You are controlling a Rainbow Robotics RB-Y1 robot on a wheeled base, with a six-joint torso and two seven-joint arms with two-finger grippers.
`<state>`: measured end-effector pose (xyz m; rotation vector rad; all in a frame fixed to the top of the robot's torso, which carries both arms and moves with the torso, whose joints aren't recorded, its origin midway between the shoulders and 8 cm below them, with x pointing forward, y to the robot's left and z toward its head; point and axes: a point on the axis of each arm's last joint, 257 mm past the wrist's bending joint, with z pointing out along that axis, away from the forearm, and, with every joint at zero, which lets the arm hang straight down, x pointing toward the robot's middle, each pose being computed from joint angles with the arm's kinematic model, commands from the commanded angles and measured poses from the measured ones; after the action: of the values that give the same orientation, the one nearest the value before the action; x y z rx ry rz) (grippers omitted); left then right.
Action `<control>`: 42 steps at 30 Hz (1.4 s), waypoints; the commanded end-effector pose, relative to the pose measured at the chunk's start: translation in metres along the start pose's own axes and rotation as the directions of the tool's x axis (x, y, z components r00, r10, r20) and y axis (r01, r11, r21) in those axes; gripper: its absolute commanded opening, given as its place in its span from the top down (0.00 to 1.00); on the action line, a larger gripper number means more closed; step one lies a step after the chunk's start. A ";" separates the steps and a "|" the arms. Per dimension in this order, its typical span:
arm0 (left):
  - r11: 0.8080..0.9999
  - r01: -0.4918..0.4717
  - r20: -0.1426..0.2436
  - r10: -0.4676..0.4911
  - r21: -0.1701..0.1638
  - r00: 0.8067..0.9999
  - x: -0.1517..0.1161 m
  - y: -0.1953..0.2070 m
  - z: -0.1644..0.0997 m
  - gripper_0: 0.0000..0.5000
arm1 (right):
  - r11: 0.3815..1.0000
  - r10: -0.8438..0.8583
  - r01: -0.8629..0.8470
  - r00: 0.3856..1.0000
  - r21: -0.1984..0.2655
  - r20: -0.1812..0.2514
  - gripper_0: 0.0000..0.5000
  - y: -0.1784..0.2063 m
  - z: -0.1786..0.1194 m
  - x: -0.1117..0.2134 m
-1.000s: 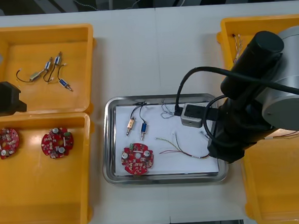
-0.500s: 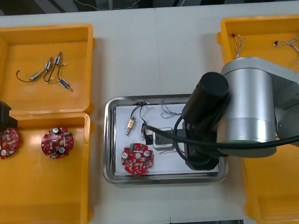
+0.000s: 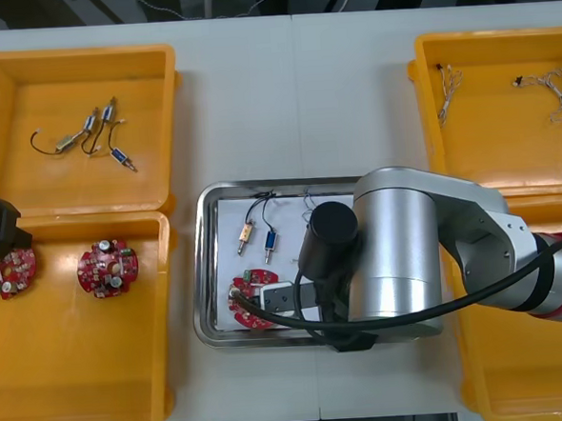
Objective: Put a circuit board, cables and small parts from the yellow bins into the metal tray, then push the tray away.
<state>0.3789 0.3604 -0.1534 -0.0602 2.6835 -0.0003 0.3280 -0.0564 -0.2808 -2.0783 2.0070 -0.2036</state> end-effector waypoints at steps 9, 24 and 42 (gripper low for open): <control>0.995 -0.084 0.022 0.085 -0.050 0.996 -0.003 0.016 -0.014 0.00 | 0.999 -0.048 0.047 0.999 0.025 0.023 0.00 0.011 0.003 -0.032; 0.995 -0.084 0.022 0.085 -0.050 0.996 -0.003 0.016 -0.014 0.00 | 1.000 0.003 -0.003 1.000 -0.028 0.006 0.00 0.020 0.016 -0.032; 0.995 -0.084 0.022 0.085 -0.050 0.996 -0.003 0.016 -0.014 0.00 | 0.999 0.039 -0.039 0.999 -0.015 0.027 0.00 0.033 0.029 -0.043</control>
<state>0.3783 0.3607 -0.1541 -0.0608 2.6853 0.0001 0.3180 -0.0266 -0.3095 -2.0557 2.0264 -0.2105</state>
